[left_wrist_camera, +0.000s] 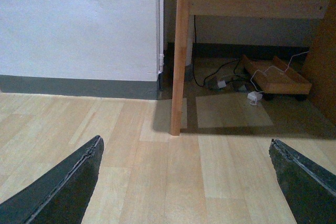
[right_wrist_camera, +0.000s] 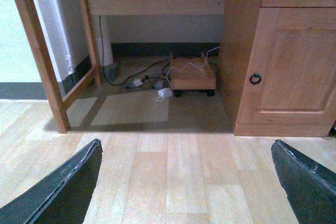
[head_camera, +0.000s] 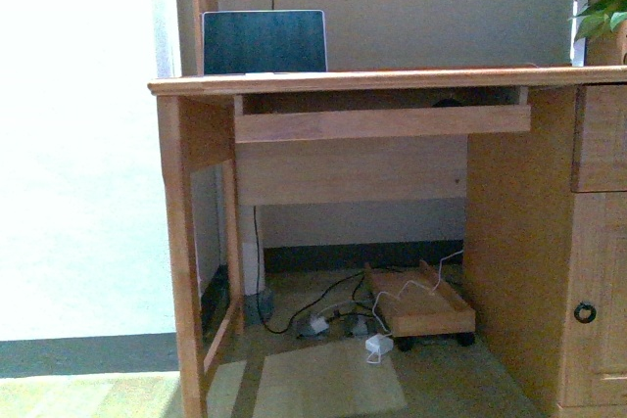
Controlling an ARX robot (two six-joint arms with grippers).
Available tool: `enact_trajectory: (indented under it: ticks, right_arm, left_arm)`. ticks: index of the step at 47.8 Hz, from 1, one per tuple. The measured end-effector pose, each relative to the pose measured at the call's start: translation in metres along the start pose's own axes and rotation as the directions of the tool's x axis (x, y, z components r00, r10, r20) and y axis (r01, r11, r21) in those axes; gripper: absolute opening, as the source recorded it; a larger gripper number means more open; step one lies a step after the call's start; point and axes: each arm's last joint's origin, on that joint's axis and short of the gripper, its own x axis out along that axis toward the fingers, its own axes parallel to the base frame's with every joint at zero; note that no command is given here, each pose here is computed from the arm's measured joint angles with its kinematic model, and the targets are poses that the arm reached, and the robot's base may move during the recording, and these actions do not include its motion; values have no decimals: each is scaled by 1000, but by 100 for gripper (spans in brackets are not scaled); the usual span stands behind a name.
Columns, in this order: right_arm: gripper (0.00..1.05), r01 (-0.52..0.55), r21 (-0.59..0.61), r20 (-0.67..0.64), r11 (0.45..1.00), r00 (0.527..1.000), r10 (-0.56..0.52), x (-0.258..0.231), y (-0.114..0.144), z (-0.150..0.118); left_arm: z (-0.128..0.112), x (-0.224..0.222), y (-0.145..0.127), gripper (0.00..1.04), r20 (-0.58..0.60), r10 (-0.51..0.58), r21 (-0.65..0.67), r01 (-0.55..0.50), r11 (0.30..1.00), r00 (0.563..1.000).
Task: Place mouse
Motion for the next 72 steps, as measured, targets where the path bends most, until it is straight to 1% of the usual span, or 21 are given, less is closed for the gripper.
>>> enact_trajectory:
  ticks: [72]
  right_arm:
    - [97, -1, 0, 0, 1000, 1000, 1, 0, 0, 0]
  left_arm:
    - [0, 0, 0, 97, 0, 0, 0, 0, 1000, 1000]
